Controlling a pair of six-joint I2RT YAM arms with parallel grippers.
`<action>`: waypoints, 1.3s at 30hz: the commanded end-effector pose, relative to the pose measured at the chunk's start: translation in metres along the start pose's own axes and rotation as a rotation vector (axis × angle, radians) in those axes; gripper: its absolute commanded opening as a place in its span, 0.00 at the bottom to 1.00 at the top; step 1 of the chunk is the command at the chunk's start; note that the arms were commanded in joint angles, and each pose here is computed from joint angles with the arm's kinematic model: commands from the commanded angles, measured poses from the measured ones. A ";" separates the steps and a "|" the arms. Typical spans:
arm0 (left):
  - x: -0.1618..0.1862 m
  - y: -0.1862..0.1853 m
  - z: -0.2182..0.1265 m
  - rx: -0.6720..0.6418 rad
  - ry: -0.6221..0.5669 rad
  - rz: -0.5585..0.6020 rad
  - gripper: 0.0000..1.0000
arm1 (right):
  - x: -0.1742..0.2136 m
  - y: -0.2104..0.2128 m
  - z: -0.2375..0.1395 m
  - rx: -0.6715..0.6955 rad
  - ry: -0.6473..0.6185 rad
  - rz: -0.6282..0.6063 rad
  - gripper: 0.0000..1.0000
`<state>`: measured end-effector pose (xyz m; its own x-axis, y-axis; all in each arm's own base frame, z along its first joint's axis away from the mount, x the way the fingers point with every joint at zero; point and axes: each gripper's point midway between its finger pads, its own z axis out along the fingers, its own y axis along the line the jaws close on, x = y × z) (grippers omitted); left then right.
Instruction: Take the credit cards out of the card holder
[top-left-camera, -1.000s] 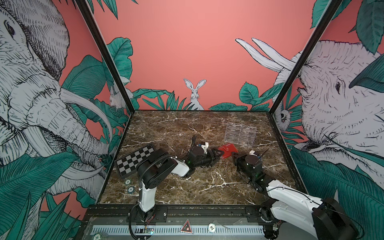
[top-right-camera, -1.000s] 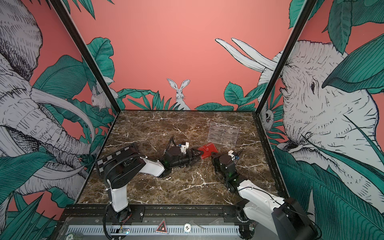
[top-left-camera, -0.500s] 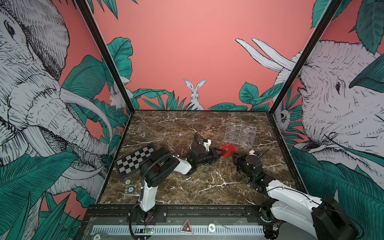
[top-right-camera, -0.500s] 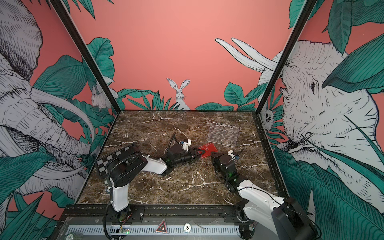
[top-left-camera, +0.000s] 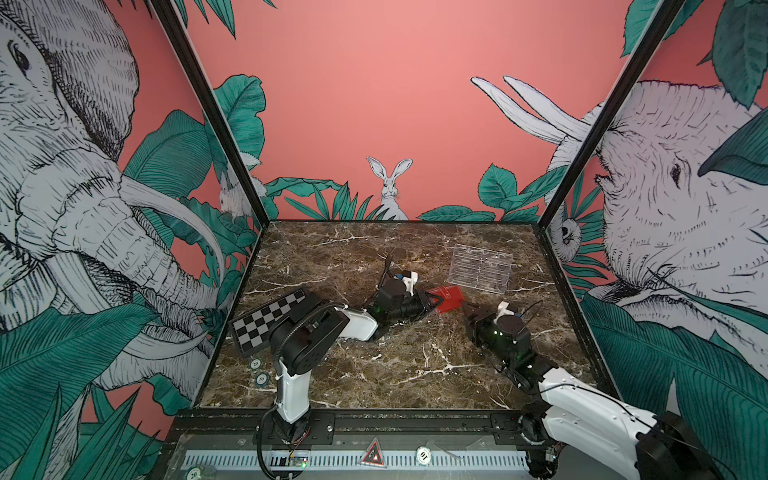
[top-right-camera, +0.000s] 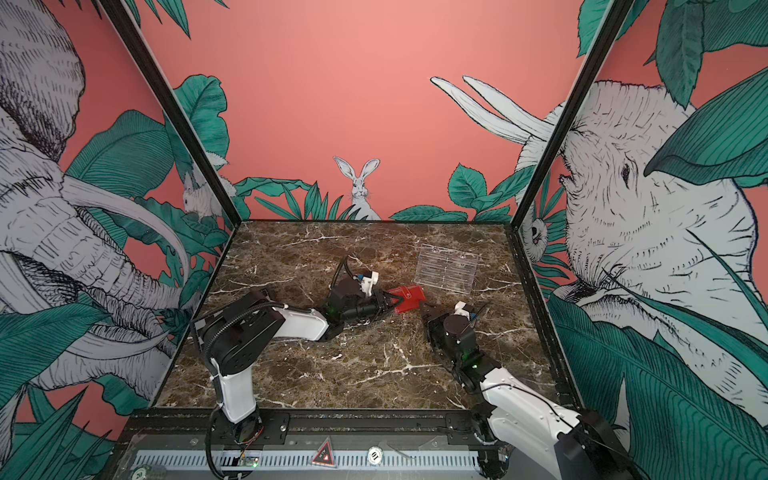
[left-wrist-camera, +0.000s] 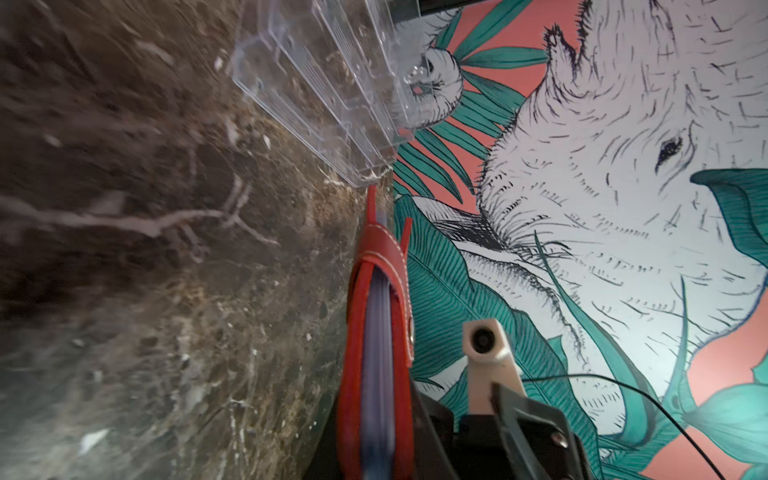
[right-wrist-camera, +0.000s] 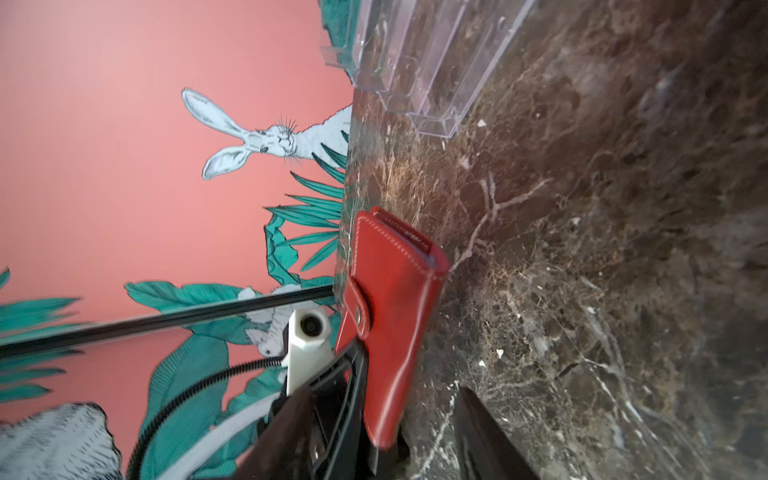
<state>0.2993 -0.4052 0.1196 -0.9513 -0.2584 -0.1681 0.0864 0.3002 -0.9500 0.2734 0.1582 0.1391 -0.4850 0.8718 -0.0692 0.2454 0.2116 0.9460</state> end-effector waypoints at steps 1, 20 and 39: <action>-0.002 -0.026 -0.014 0.000 0.078 0.141 0.00 | 0.004 0.005 -0.009 0.019 0.039 -0.136 0.77; 0.042 -0.018 -0.089 -0.333 0.593 0.679 0.00 | 0.038 0.057 -0.035 0.074 0.410 -1.172 0.92; 0.077 -0.051 -0.126 -0.231 0.754 1.164 0.00 | 0.090 0.061 -0.030 -0.412 0.549 -1.539 0.88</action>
<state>0.1944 -0.3294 0.1573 -0.4182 0.7808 -0.4641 0.8970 0.2745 -0.3465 0.2243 0.2272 0.1878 -0.3699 -0.3175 -0.8732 -0.8293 0.5366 0.1562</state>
